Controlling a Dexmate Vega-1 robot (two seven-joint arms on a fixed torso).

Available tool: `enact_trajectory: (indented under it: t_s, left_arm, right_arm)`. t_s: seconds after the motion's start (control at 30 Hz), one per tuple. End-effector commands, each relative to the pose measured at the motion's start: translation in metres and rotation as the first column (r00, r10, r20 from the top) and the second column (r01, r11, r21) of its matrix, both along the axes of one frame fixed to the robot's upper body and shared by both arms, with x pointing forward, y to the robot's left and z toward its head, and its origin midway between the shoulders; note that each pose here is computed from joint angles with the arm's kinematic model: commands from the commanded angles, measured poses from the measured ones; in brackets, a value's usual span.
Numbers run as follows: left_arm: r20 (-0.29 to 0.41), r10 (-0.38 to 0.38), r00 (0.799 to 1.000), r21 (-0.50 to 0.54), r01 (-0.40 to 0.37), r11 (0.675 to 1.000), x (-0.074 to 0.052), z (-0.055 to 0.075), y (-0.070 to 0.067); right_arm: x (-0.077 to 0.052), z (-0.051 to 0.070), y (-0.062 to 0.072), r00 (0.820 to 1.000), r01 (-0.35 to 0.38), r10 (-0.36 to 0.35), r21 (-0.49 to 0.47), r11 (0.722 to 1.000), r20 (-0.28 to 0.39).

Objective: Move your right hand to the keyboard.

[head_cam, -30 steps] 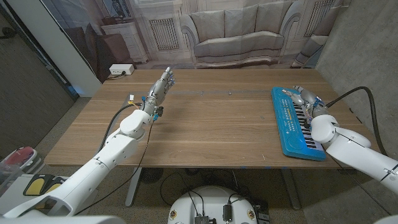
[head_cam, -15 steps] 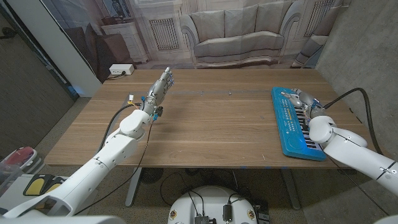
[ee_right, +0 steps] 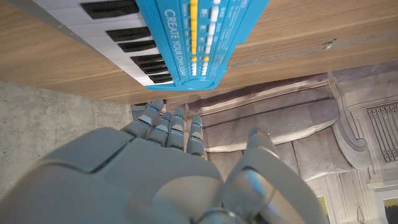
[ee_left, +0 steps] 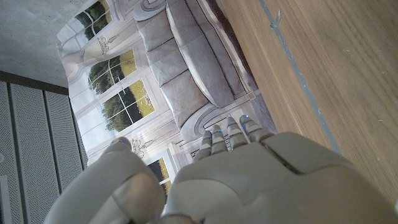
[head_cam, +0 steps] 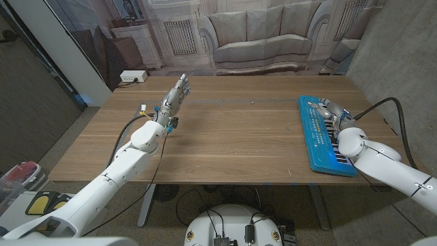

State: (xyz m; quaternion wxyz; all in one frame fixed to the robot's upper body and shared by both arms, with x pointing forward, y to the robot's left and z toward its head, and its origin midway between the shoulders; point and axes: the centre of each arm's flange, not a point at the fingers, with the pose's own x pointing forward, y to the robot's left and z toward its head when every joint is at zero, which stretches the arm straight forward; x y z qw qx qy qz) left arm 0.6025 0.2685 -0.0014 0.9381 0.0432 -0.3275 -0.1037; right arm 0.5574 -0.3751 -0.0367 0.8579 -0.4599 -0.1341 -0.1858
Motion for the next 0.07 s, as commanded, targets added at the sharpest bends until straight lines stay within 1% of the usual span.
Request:
enact_trajectory:
  t_s: [0.03, 0.07]
  left_arm:
    - [-0.003, -0.002, 1.000, 0.004, 0.002, 1.000, 0.0020, 0.0022, 0.0008]
    - [-0.004, -0.003, 1.000, 0.006, 0.003, 1.000, 0.0031, 0.0028, 0.0005]
  right_arm:
    - [0.0018, 0.0028, 0.0023, 1.000, 0.000, 0.000, -0.002, 1.000, 0.012]
    - [0.0017, 0.0030, 0.0023, 1.000, 0.003, -0.003, 0.002, 1.000, 0.013]
